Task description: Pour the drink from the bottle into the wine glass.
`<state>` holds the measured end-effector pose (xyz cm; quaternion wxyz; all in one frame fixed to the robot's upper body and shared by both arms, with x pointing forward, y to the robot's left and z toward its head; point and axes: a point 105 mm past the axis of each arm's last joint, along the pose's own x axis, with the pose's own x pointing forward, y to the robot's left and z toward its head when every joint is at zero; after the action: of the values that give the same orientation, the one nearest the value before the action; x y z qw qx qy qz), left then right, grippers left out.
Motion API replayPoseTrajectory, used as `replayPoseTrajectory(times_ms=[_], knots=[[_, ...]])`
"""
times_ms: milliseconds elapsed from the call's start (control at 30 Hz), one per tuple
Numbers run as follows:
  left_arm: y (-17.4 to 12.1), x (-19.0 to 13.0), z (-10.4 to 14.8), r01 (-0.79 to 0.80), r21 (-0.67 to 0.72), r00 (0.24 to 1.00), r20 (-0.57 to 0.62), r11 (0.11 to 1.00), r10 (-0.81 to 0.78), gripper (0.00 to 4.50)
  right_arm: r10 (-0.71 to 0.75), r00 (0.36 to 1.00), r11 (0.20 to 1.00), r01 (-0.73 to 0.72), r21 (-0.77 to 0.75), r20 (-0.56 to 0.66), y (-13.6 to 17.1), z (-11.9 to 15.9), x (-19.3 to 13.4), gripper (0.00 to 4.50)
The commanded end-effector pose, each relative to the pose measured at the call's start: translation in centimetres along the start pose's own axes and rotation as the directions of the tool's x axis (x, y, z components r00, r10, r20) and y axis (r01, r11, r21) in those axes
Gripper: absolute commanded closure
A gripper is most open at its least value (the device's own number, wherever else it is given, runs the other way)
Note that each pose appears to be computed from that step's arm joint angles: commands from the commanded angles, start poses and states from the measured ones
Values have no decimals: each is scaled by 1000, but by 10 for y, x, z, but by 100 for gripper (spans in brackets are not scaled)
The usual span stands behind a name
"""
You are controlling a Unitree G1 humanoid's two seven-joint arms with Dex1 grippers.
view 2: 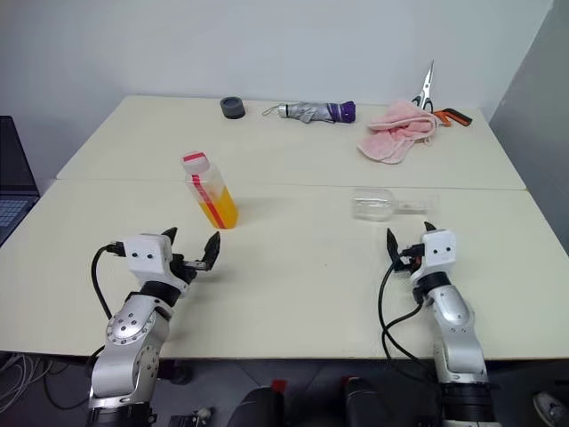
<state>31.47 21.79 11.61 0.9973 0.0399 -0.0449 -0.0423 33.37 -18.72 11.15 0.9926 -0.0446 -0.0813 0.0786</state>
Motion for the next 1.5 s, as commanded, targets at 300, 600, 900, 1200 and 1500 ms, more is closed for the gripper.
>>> replayPoseTrajectory(times_ms=[300, 600, 900, 1200, 1500], knots=[[1, 3, 18, -24, -2, 998, 61, 1000, 24, 2, 24, 999, 999, -25, 32, 31, 1, 9, 3, 0], [6, 1, 24, -21, -11, 995, 100, 1000, 22, 2, 131, 990, 991, -131, 8, 47, 15, 15, 2, 0], [1, 15, 34, -32, 22, 996, 88, 999, 30, 2, 463, 883, 885, -465, 15, 70, 62, 46, -4, 0], [-3, 39, 46, -39, 24, 998, 53, 999, 37, 2, 719, 694, 690, -718, 92, 32, 95, 72, -20, 0], [-5, 52, 57, -39, 17, 997, 71, 999, 38, 2, 792, 610, 609, -789, 78, -4, 103, 71, -25, 0]])
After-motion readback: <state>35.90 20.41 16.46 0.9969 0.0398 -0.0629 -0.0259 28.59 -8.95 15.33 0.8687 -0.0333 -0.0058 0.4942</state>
